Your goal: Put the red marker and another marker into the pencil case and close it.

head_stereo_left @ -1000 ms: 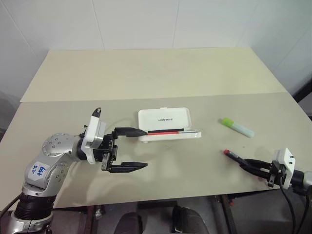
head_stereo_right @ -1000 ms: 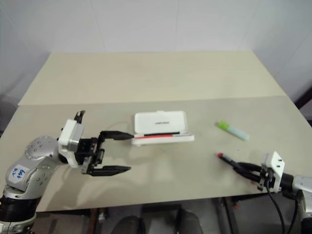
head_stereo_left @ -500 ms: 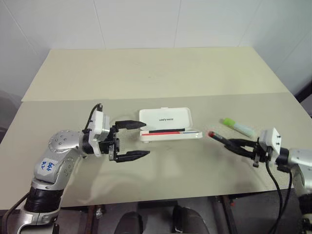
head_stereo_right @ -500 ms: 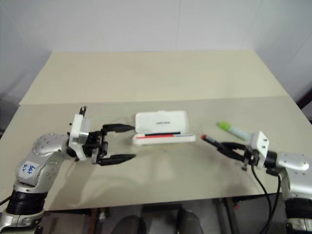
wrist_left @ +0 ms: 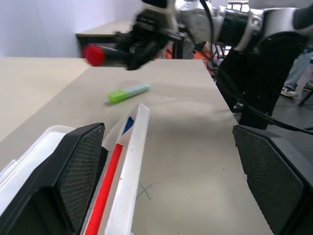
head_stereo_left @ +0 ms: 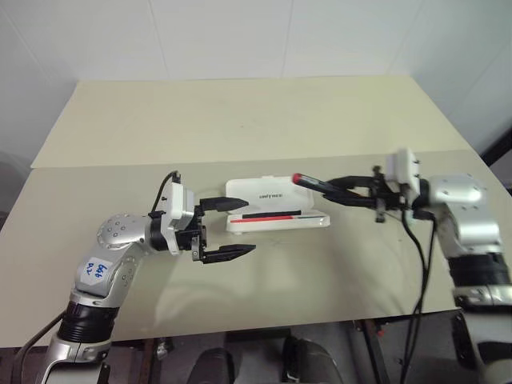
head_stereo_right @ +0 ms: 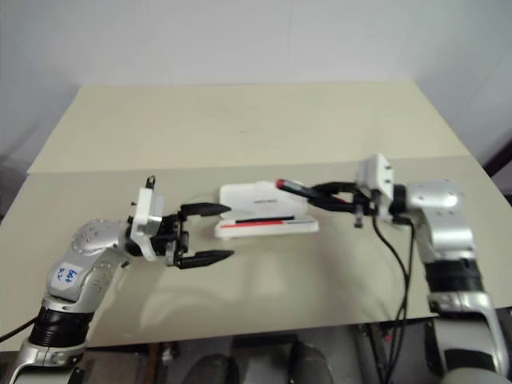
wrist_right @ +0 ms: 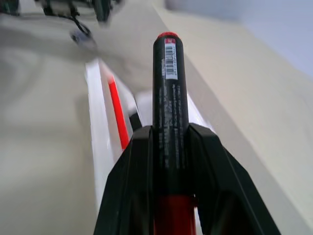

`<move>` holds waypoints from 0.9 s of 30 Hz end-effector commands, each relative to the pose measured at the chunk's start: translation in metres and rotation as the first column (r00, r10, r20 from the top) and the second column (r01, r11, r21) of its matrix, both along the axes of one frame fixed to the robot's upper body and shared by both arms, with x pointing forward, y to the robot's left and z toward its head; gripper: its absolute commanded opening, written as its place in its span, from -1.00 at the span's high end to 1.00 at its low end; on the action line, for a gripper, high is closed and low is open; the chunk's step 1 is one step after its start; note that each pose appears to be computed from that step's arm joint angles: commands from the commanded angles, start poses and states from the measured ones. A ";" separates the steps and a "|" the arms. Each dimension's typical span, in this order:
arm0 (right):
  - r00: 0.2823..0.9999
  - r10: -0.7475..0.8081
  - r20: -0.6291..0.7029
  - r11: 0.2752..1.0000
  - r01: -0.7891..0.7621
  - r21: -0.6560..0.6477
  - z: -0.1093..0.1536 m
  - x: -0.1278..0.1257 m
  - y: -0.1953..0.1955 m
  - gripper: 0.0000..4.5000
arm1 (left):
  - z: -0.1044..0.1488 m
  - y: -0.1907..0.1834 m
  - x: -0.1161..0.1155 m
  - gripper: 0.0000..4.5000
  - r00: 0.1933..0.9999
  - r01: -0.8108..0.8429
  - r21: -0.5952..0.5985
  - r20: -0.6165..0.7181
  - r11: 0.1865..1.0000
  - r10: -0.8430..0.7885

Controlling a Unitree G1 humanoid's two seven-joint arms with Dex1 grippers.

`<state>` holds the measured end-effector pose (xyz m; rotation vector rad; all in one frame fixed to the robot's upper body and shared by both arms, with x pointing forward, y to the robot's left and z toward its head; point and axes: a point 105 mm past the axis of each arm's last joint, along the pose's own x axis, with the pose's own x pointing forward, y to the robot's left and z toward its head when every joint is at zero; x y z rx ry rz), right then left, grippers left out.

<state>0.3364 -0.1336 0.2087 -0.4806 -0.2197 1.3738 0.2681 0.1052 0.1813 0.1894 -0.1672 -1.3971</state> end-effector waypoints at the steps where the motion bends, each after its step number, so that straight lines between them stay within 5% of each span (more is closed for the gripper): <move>1: 0.997 0.076 0.016 0.997 -0.076 0.001 0.002 0.007 0.022 0.71 | 0.012 0.009 0.001 -1.00 0.996 -0.059 -0.007 0.071 0.998 0.060; 9: 0.973 0.230 -0.035 0.972 -0.231 -0.032 -0.024 0.015 0.067 0.71 | 0.004 0.042 -0.005 -1.00 0.979 -0.198 0.036 0.049 0.980 0.196; 27: 0.942 0.292 -0.166 0.944 -0.312 -0.105 -0.077 -0.016 0.069 0.71 | 0.002 0.042 -0.021 -1.00 0.958 -0.286 0.051 0.051 0.957 0.284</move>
